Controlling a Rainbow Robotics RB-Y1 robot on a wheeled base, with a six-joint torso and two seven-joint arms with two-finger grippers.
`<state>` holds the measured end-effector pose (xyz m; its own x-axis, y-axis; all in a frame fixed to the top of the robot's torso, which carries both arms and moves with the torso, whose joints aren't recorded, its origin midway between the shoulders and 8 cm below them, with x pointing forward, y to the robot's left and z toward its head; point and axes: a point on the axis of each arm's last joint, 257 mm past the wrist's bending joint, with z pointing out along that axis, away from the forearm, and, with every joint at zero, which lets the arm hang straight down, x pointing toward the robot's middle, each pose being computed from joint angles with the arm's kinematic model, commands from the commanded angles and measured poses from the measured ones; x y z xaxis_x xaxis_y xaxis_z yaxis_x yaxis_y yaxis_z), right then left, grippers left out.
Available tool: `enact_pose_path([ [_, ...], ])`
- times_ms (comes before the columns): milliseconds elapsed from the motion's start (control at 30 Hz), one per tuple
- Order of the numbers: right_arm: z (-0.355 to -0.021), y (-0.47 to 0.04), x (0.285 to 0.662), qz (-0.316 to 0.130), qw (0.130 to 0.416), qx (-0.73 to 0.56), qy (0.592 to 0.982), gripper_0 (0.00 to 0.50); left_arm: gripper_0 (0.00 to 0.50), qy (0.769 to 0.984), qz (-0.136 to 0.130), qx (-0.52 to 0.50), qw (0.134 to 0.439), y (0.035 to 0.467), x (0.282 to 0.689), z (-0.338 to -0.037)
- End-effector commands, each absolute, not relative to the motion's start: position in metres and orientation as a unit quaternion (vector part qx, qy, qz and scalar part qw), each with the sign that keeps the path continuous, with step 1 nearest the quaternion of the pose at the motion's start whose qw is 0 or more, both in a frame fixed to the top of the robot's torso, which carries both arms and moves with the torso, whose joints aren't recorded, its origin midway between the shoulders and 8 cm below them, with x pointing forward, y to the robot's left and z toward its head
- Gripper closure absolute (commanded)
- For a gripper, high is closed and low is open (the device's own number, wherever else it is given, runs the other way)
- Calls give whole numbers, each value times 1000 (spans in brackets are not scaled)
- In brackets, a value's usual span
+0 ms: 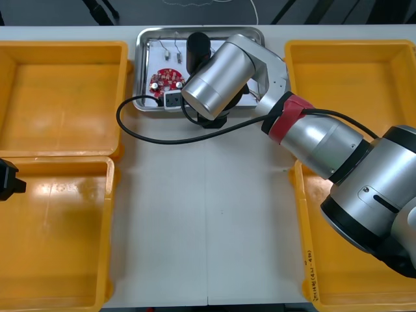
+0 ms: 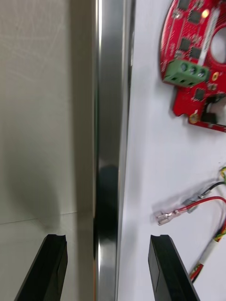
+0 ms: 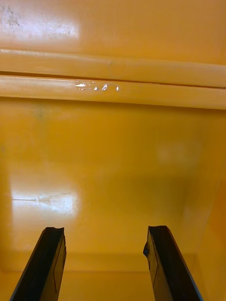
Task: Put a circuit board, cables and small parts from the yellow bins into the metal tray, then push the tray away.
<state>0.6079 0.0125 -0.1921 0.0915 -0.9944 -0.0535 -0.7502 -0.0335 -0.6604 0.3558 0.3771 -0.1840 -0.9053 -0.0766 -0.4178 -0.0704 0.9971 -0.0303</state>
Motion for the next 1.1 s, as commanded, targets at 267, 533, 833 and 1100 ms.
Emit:
enact_pose_path([
  [267,-114,37,595,-199,322,-691,616,0,0,976,20,15,217,382,351,-177],
  [533,-109,19,568,-163,292,-697,634,0,0,976,20,15,217,382,351,-177],
  [833,-104,-35,528,-126,247,-638,718,0,0,976,20,15,217,382,351,-177],
  [1100,-97,-84,495,-93,242,-550,794,0,0,976,20,15,217,382,351,-177],
])
